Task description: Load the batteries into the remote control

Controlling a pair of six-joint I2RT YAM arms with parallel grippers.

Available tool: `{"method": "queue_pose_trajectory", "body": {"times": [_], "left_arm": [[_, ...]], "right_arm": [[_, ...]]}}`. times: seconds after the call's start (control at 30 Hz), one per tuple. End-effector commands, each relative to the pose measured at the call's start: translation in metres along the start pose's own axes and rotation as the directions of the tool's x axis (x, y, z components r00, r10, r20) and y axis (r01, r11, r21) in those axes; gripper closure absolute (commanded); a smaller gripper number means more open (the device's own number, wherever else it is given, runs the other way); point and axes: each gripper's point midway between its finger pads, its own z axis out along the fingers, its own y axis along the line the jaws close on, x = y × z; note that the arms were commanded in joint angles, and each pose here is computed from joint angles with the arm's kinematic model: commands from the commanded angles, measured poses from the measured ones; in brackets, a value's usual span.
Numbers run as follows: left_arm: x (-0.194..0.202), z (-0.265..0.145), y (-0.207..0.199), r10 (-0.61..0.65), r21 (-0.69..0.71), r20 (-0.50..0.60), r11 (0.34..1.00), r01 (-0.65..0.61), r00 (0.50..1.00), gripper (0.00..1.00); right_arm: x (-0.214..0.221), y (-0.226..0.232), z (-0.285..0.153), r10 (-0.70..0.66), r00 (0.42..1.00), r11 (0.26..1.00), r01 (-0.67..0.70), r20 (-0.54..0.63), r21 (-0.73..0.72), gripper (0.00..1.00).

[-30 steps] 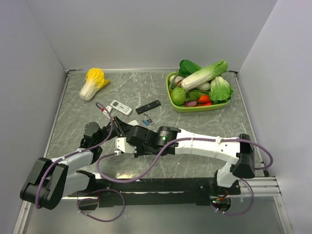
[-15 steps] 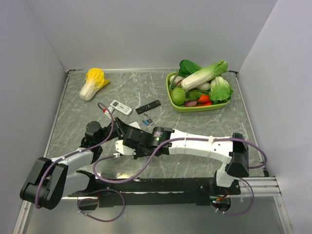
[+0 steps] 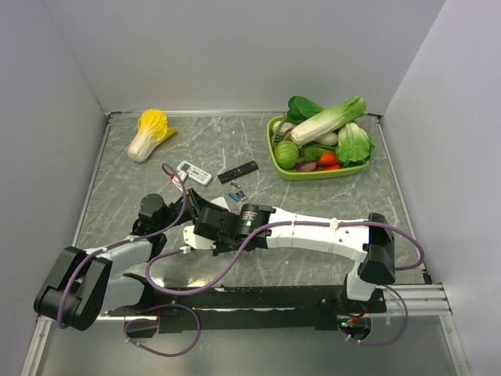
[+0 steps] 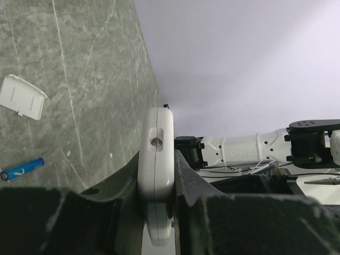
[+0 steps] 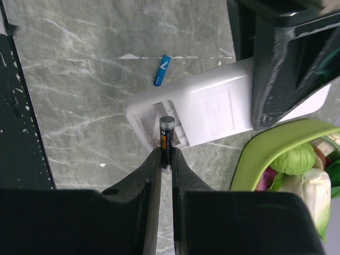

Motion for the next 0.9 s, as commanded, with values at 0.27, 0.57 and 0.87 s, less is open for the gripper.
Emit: {"method": "queue_pose_trajectory", "body": {"times": [0.27, 0.57, 0.87], "left_arm": [[-0.0069, 0.0066, -0.0226, 0.071, 0.075, -0.010, 0.995, -0.070, 0.997, 0.99], [-0.0066, 0.0073, -0.0242, 0.074, 0.083, -0.014, 0.994, -0.072, 0.997, 0.99], [-0.0052, 0.0067, -0.0271, 0.083, 0.094, -0.018, 0.992, -0.081, 0.996, 0.99]], "right_arm": [[-0.0040, -0.0027, -0.0017, -0.040, 0.999, 0.999, 0.041, -0.032, 0.009, 0.98], [-0.0013, -0.0002, 0.0006, -0.044, 0.998, 0.999, 0.045, -0.048, 0.003, 0.98], [-0.0072, -0.0028, 0.0049, -0.039, 0.998, 0.999, 0.040, -0.040, 0.014, 0.98]]}}
